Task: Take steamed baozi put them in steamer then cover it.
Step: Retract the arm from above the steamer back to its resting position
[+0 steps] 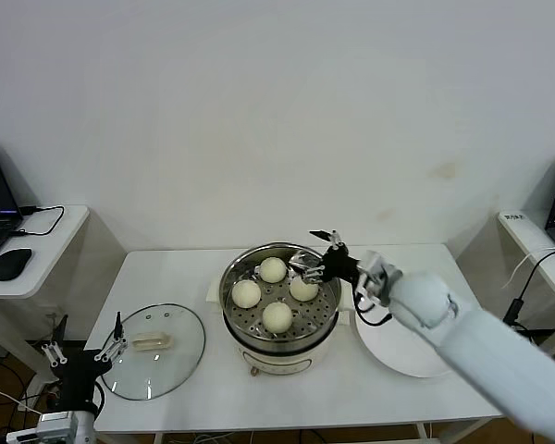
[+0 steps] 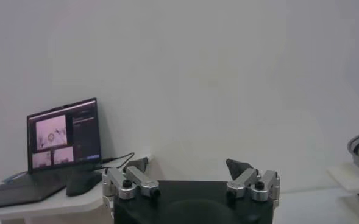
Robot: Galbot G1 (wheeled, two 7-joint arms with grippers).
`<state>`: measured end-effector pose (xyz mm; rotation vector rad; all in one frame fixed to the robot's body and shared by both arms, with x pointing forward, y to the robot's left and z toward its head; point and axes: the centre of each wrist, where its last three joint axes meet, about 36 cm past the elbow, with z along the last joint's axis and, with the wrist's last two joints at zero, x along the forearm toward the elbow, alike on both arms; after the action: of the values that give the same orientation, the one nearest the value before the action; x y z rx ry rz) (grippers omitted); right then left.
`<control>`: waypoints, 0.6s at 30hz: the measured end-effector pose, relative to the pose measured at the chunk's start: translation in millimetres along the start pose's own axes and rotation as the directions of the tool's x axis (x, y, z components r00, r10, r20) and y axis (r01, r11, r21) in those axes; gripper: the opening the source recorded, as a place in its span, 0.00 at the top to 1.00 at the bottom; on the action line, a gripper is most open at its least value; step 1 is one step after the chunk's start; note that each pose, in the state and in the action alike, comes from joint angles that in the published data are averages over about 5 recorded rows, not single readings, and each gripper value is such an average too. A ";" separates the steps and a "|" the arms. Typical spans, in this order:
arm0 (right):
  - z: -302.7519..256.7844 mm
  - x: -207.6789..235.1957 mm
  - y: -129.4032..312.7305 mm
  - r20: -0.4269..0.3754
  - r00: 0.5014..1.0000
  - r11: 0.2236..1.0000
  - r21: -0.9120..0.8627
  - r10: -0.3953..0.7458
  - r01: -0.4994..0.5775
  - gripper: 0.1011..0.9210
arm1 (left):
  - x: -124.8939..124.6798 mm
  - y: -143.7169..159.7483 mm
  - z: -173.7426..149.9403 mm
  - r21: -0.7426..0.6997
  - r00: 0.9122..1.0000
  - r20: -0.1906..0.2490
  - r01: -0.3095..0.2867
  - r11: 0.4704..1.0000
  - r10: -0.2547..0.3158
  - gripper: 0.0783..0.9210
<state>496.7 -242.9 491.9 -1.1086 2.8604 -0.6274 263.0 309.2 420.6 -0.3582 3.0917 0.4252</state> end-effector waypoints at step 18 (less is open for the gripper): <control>100.5 139.4 75.0 0.040 0.859 0.840 -0.237 0.511 -0.488 0.12 | -21.7 3.5 49.2 -0.619 0.987 0.086 -0.056 0.784 0.138 0.12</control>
<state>359.2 -319.6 390.1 -0.3374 2.9848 -0.2176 281.9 330.4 374.9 -0.1505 2.7612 1.4117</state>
